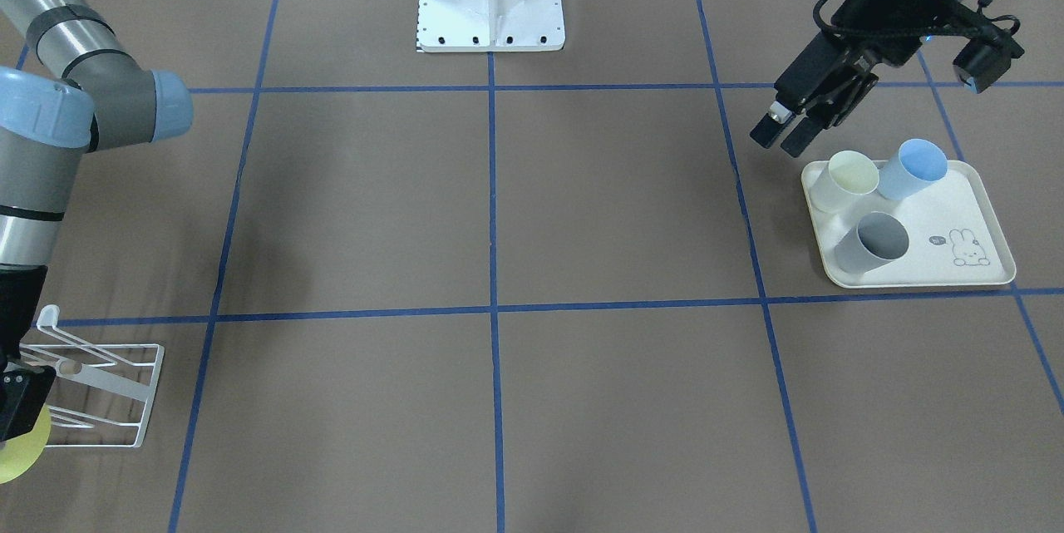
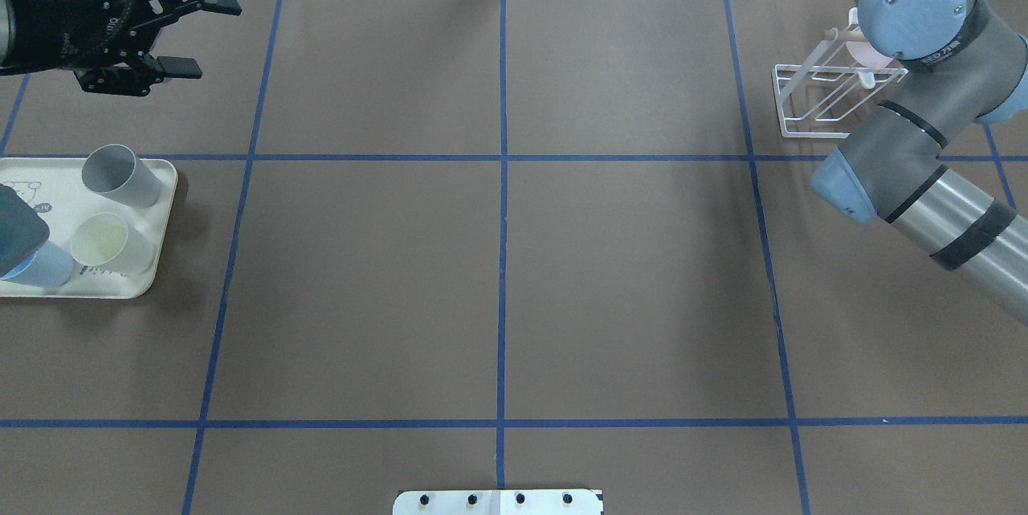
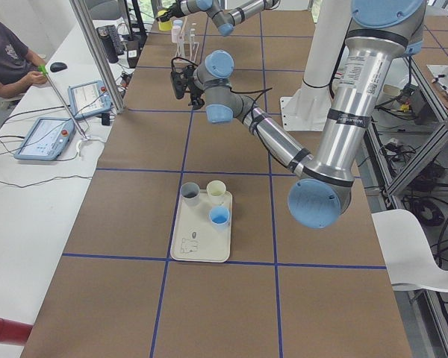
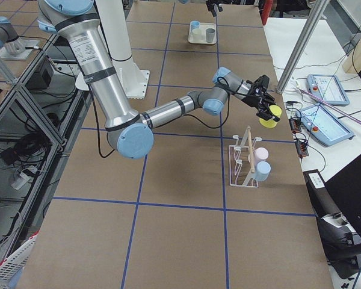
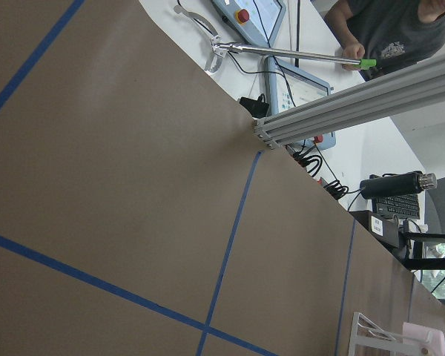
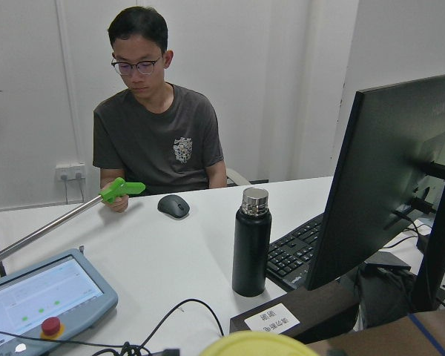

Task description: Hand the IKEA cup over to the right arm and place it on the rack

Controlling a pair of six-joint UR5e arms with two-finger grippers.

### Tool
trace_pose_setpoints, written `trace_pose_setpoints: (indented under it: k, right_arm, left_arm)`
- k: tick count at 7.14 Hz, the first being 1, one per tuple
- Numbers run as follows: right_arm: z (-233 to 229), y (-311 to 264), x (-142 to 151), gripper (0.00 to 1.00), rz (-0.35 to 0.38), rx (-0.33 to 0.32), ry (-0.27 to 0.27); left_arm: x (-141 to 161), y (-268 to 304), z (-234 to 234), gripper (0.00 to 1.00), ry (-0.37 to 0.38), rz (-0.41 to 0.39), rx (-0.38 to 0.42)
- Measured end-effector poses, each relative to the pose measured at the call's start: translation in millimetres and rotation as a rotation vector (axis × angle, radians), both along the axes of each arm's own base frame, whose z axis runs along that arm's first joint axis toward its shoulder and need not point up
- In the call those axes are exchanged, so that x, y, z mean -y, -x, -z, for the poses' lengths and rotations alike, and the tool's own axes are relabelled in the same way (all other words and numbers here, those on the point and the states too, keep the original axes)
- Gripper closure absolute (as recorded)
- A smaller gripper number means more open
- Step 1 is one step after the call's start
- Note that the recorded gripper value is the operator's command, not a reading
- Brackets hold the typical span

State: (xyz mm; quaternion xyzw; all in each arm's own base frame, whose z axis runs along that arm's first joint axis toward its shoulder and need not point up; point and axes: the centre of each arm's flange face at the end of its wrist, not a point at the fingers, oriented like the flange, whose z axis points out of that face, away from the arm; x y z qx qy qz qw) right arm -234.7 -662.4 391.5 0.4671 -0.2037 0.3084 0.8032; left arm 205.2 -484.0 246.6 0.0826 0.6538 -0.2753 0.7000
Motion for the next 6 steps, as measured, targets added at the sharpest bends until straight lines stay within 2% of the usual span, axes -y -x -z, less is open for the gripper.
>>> trace_pose_setpoints:
  k: [3, 6]
  right_arm:
    - [-31, -5, 3, 1.0, 0.03, -0.048, -0.009]
    - [-49, 2, -9, 1.0, 0.096, -0.059, 0.019]
  left_arm:
    - [-3, 3, 0, 0.0, -0.004, -0.001, 0.0]
    - [-4, 3, -1, 0.0, -0.004, -0.002, 0.0]
